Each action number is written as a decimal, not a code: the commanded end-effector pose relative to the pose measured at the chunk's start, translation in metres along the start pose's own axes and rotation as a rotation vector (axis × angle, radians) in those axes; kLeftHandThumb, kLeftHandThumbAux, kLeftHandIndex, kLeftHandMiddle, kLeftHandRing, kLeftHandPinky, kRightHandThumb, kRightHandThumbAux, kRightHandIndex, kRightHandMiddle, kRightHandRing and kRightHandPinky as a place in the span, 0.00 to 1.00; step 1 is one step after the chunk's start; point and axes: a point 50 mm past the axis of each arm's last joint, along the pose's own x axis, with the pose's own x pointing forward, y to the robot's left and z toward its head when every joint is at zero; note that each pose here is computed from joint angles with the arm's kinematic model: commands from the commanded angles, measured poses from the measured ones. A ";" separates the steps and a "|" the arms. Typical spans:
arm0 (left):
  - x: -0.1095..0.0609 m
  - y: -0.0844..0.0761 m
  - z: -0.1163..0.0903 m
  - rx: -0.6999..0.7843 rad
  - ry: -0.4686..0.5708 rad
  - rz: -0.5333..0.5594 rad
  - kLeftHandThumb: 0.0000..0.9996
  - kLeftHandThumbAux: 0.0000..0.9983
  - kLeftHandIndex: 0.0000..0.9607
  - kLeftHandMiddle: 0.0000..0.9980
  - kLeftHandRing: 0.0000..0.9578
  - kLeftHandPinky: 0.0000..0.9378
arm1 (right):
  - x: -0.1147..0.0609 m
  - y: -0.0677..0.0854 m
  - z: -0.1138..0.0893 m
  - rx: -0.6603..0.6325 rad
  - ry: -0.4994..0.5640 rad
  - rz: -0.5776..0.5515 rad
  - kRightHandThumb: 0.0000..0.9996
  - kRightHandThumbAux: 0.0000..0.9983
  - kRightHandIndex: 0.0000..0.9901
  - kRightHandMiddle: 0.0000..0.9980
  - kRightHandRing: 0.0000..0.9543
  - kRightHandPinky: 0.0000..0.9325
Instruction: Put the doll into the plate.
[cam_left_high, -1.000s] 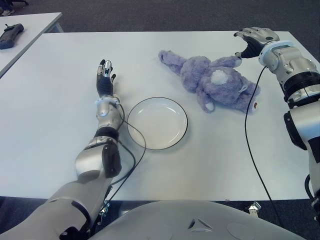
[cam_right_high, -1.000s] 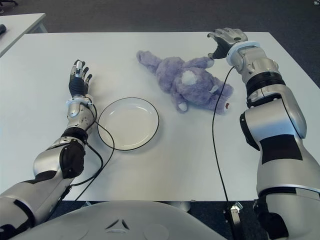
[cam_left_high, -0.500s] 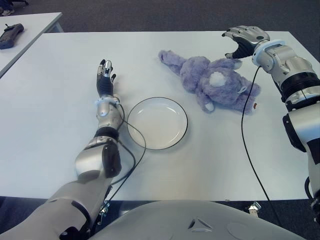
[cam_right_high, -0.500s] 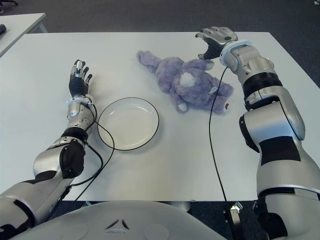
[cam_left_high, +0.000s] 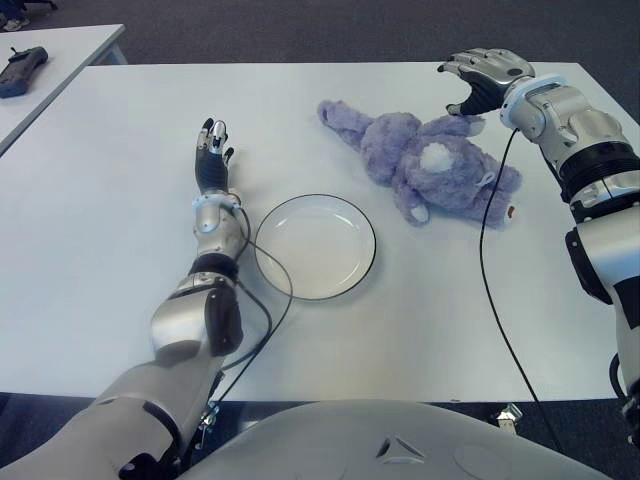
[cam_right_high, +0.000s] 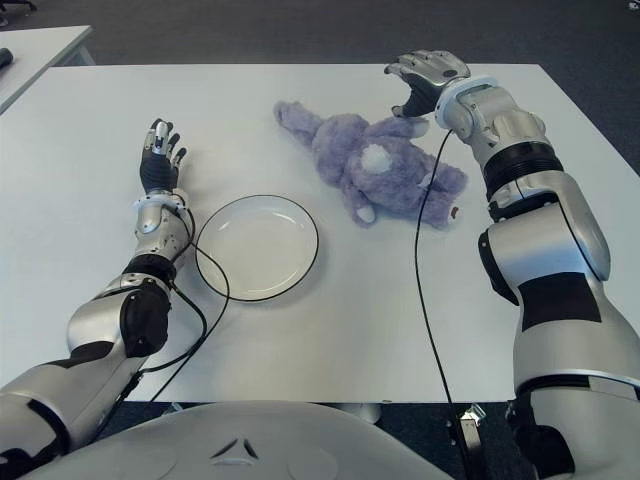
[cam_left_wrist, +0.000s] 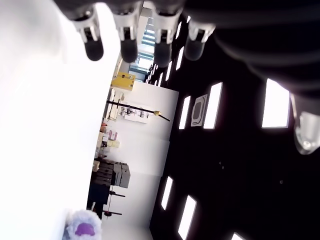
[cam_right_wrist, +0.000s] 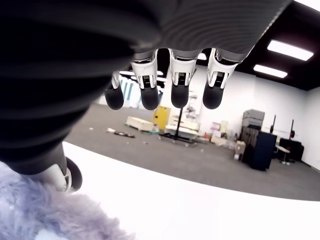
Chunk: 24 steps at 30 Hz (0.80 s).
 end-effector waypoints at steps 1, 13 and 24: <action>-0.088 0.036 -0.104 -0.019 0.447 0.159 0.00 0.42 0.03 0.10 0.06 0.01 | 0.002 0.000 0.009 -0.008 -0.037 0.029 0.45 0.57 0.00 0.00 0.00 0.10; -0.088 0.035 -0.104 -0.038 0.445 0.157 0.00 0.42 0.04 0.09 0.06 0.02 | 0.001 -0.007 0.009 -0.023 -0.042 0.027 0.46 0.60 0.00 0.00 0.00 0.09; -0.088 0.035 -0.104 -0.028 0.448 0.161 0.00 0.42 0.04 0.10 0.07 0.01 | 0.000 -0.010 0.009 -0.027 -0.050 0.025 0.48 0.60 0.00 0.00 0.01 0.10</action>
